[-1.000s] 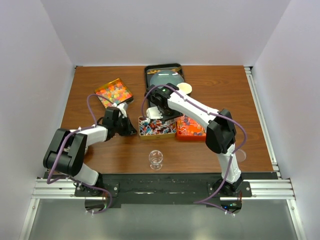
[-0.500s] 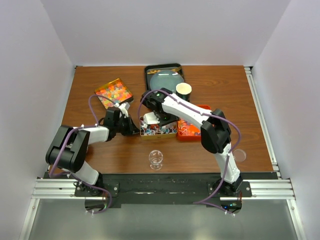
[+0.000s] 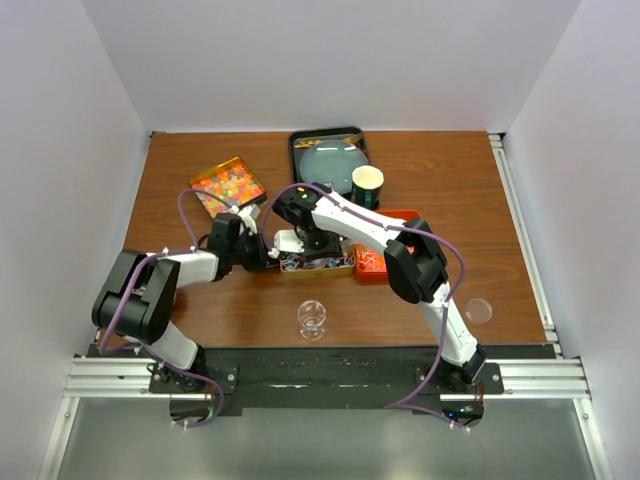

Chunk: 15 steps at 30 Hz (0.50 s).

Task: Pack the candies
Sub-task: Scoop the fake candies from the storage box.

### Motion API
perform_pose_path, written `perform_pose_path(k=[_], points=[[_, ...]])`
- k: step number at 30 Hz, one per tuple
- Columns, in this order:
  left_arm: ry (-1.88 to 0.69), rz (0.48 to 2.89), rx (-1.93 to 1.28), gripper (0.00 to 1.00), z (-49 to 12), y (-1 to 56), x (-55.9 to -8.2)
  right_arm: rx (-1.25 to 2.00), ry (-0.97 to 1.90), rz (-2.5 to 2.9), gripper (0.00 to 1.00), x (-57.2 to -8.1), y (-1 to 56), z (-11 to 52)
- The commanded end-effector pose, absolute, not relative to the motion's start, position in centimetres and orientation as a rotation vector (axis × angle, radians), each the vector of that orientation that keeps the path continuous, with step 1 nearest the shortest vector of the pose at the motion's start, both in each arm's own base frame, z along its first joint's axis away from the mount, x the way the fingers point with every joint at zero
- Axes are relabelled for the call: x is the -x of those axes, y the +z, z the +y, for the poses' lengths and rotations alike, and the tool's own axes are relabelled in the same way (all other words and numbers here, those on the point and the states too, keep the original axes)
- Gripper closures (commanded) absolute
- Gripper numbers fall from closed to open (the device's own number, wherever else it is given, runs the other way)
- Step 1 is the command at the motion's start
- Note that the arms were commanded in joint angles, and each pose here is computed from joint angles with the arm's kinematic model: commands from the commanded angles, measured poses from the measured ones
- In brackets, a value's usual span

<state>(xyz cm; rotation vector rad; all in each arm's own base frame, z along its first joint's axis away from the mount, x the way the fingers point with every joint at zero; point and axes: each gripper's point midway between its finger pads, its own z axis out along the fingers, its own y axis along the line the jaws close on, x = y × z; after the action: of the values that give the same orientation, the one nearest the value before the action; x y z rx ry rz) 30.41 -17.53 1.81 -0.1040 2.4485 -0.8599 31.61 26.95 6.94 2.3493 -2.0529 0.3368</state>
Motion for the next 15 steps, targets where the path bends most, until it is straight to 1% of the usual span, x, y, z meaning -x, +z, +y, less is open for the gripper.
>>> perform_pose_path(k=[1, 6, 7, 9, 10, 12, 13, 15], points=[[-0.882, 2.444, 0.096, 1.00, -18.1, 3.1, -31.4, -2.379, 0.119, -2.238, 1.00, -31.0, 6.4, 30.3], [-0.805, 2.463, 0.074, 1.00, -16.8, 4.4, -32.3, -2.420, -0.045, -2.283, 1.00, -29.9, 5.9, 31.3], [-0.784, 2.435, 0.045, 1.00, -16.6, 5.3, -33.2, -2.416, -0.046, -2.290, 1.00, -29.8, 5.5, 31.2], [-0.720, 2.485, 0.059, 1.00, -15.7, 5.2, -32.7, -2.417, -0.065, -2.309, 1.00, -29.7, 5.5, 31.2], [-0.691, 2.474, 0.037, 1.00, -15.3, 5.8, -33.2, -2.418, -0.074, -2.319, 1.00, -29.7, 5.3, 31.1], [-0.640, 2.507, 0.036, 0.92, -14.5, 5.9, -32.8, -2.418, -0.085, -2.362, 1.00, -30.1, 5.8, 30.7], [-0.626, 2.492, 0.013, 0.85, -14.2, 6.5, -33.1, -2.419, -0.098, -2.369, 1.00, -30.0, 5.5, 30.6], [-0.601, 2.512, -0.004, 0.76, -13.7, 6.7, -32.6, -2.409, -0.110, -2.413, 1.00, -30.4, 6.0, 30.2]])
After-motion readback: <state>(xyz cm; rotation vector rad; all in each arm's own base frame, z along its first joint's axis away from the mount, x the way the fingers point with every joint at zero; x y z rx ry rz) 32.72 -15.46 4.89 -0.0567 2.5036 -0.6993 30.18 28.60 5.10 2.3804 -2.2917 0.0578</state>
